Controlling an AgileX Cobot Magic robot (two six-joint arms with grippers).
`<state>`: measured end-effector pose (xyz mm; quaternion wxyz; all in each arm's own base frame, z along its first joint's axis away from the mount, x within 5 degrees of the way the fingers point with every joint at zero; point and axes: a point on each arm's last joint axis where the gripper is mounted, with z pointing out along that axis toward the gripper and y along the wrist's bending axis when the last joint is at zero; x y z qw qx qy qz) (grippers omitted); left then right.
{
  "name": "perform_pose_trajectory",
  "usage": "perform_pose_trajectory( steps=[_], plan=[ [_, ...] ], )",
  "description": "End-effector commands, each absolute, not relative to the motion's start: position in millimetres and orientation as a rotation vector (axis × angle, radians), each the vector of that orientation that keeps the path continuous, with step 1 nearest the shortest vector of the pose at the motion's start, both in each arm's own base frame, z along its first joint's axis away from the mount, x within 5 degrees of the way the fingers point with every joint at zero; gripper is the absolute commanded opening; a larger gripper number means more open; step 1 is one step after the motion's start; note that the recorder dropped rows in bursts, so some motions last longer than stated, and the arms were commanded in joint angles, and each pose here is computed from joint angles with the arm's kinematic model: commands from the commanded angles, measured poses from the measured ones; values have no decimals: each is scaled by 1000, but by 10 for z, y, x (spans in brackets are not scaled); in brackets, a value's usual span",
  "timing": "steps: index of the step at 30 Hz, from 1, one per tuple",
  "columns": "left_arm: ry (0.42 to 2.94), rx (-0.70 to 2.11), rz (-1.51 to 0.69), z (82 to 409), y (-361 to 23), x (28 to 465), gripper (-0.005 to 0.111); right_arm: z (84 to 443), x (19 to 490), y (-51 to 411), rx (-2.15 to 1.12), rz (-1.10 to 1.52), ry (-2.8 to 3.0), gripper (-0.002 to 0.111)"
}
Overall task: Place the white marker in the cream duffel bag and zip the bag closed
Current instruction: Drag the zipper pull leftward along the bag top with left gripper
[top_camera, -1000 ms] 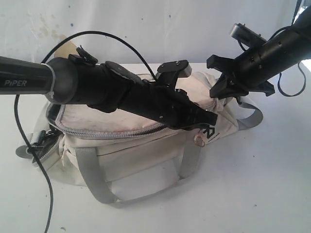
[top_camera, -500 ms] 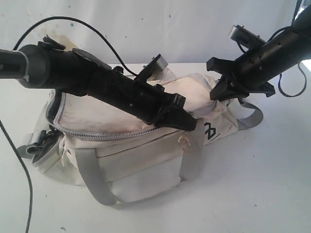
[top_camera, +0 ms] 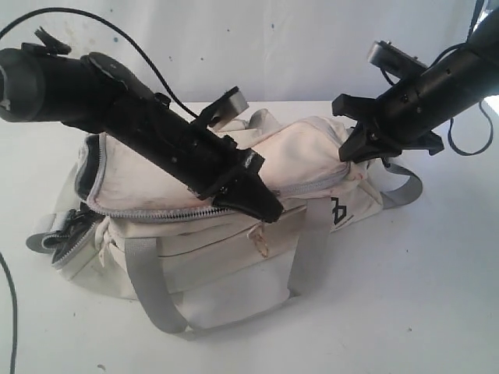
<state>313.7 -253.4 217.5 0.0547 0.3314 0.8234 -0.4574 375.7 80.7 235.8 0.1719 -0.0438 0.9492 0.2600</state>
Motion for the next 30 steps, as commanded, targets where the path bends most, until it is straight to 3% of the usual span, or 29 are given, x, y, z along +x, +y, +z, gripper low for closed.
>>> perform_pose_trajectory(
  steps=[1,11,26,30],
  plan=[
    [2535,1096,-1257,2404,-2423,3026,0,2383,3814,728,-145,637,2651,0],
    [2739,1153,-847,2571,-2129,2906,0,2381,3815,724,-149,629,2651,0],
    [2787,1207,-237,2696,-1714,2857,0,2364,3827,681,-178,548,2653,0],
    [2812,1129,-194,2734,-1569,2849,0,2360,3834,662,-161,528,2655,0]
  ],
)
